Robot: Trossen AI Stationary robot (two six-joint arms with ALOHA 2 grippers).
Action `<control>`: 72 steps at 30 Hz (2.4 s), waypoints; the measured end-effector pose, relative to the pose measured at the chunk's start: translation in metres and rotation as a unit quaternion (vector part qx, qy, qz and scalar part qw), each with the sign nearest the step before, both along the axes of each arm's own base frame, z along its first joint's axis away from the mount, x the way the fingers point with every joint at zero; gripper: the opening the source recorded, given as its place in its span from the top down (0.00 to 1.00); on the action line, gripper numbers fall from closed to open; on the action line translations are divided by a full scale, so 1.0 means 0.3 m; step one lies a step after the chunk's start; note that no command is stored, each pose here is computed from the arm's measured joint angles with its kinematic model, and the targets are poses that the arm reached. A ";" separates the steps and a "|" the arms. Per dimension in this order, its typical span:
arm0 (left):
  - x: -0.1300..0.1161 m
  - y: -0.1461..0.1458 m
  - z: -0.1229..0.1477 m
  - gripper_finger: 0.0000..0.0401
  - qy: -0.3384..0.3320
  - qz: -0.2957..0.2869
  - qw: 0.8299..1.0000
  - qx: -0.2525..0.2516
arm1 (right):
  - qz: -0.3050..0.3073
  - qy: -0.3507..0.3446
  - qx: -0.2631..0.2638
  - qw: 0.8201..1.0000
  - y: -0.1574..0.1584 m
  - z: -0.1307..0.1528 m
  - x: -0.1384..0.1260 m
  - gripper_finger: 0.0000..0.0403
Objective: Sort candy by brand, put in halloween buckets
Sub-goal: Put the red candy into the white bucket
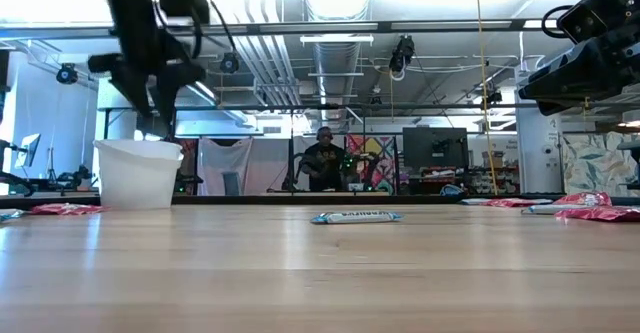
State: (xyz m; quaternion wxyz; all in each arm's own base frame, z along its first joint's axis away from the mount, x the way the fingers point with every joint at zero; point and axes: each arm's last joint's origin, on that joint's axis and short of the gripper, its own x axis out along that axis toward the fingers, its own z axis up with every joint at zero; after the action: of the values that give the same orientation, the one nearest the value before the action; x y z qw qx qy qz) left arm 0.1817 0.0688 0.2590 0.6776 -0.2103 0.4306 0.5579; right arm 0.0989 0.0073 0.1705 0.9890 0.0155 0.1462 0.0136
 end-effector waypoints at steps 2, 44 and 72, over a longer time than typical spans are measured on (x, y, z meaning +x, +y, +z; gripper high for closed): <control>0.005 -0.078 -0.007 0.49 -0.012 -0.010 1.000 -0.011 | 0.000 0.000 0.000 1.000 0.000 0.000 0.000 0.98; -0.069 -0.175 -0.570 0.53 0.014 0.271 0.959 0.079 | 0.000 0.003 0.000 1.000 0.000 -0.002 0.001 0.98; 0.330 -0.490 -0.372 0.44 -0.240 -0.095 0.965 0.036 | 0.000 0.003 0.000 1.000 0.000 -0.001 0.001 0.98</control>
State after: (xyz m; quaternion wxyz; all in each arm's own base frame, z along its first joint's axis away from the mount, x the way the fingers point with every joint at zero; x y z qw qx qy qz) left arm 0.2807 -0.0782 0.1473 0.8184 -0.2716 0.2529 0.4388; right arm 0.0993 0.0073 0.1701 0.9887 0.0153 0.1487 0.0135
